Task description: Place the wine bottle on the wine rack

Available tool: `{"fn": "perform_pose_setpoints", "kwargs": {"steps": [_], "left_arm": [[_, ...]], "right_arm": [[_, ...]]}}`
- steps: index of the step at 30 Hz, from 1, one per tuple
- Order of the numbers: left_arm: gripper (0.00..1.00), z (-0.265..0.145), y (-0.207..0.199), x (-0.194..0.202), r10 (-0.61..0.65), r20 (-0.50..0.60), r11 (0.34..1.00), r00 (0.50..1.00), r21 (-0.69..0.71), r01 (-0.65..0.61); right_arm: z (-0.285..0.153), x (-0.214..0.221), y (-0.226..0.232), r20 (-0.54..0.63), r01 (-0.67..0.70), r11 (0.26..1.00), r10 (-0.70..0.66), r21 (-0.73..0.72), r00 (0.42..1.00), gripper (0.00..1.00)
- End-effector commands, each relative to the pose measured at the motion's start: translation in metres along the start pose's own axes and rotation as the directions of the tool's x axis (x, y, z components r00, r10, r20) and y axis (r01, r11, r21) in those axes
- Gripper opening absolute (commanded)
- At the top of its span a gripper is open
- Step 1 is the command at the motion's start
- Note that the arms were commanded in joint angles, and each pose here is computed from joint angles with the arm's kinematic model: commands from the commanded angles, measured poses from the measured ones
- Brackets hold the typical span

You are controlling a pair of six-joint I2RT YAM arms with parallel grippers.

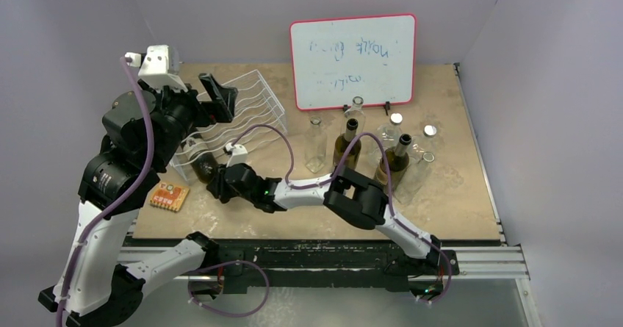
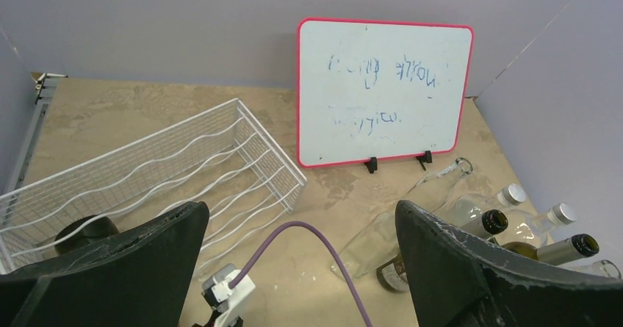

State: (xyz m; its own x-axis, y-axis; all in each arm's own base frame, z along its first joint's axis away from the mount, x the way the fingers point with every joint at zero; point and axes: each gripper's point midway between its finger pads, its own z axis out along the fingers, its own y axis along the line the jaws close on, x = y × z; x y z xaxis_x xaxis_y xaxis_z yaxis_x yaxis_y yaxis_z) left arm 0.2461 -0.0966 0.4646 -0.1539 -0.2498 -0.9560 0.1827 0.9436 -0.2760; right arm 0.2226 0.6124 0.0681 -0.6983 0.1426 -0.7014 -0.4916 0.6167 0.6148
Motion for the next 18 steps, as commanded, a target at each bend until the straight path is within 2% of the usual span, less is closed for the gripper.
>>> {"fn": "perform_pose_setpoints", "kwargs": {"steps": [1, 6, 9, 12, 16, 18], "left_arm": [[0.99, -0.012, -0.004, -0.019, -0.044, 0.052, 0.999, 0.998, 0.024, 0.043], [0.99, -0.011, -0.004, -0.017, -0.044, 0.037, 0.999, 0.998, 0.022, 0.043], [0.99, -0.011, -0.002, -0.015, -0.038, 0.031, 0.999, 0.999, 0.015, 0.037], [0.99, -0.012, -0.001, -0.017, -0.038, 0.036, 0.999, 0.999, 0.008, 0.037], [0.99, -0.012, -0.001, -0.016, -0.033, 0.03, 0.999, 0.999, 0.009, 0.033], [0.99, -0.011, -0.001, -0.015, -0.03, 0.027, 1.0, 0.999, 0.007, 0.03]], "right_arm": [[0.001, -0.083, 0.074, 0.204, -0.087, 0.98, 0.124, -0.182, 0.971, 0.04], [0.015, -0.079, 0.078, 0.18, -0.082, 0.98, 0.115, -0.179, 0.977, 0.14], [0.022, -0.069, 0.071, 0.15, -0.097, 0.98, 0.124, -0.174, 0.981, 0.29], [0.024, -0.069, 0.065, 0.148, -0.098, 0.98, 0.124, -0.172, 0.981, 0.39], [0.02, -0.077, 0.068, 0.174, -0.039, 0.977, 0.076, -0.209, 0.982, 0.58], [0.016, -0.078, 0.072, 0.181, -0.016, 0.971, 0.061, -0.239, 0.982, 0.64]]}}
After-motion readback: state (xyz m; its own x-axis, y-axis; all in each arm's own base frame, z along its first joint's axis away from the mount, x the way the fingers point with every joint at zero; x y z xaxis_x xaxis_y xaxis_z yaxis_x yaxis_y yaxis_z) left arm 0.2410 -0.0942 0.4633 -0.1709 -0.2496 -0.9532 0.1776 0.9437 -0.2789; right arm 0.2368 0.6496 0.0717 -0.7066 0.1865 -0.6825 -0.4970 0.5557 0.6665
